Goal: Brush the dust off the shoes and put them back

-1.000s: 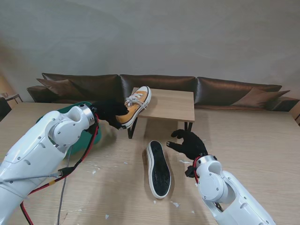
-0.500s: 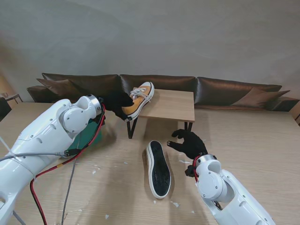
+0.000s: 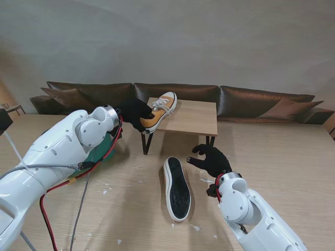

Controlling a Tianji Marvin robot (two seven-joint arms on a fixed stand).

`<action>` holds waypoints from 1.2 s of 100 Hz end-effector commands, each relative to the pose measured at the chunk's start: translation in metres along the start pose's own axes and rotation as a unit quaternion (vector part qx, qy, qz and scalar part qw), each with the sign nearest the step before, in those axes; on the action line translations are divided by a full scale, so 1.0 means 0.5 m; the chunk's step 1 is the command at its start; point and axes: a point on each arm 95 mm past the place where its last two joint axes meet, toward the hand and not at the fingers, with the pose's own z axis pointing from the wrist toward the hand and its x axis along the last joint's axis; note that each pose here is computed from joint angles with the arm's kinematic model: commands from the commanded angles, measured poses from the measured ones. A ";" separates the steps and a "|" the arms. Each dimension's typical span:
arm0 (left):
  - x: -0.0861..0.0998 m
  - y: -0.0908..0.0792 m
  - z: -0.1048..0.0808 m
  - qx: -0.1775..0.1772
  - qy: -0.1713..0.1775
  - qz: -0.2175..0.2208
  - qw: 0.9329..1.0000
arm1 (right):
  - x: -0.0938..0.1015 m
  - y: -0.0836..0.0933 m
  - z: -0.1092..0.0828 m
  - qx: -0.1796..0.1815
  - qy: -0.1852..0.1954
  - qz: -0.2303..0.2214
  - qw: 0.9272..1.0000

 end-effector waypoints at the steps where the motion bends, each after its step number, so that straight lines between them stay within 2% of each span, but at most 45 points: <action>1: 0.005 -0.004 0.011 -0.001 -0.001 -0.006 1.000 | 0.003 -0.008 0.001 0.008 -0.001 0.003 1.000; 37: 0.008 0.013 0.011 0.004 -0.010 -0.018 1.000 | 0.000 -0.010 0.004 0.012 -0.005 0.004 1.000; 78: 0.007 0.024 -0.021 -0.012 -0.034 -0.006 0.999 | 0.000 -0.014 0.005 0.015 -0.005 0.004 1.000; 92: 0.008 0.024 -0.032 -0.007 -0.041 -0.004 0.999 | 0.001 -0.016 0.005 0.016 -0.004 0.005 1.000; 120: 0.015 0.018 -0.053 -0.002 -0.046 -0.026 0.999 | 0.001 -0.019 0.004 0.021 -0.004 0.005 1.000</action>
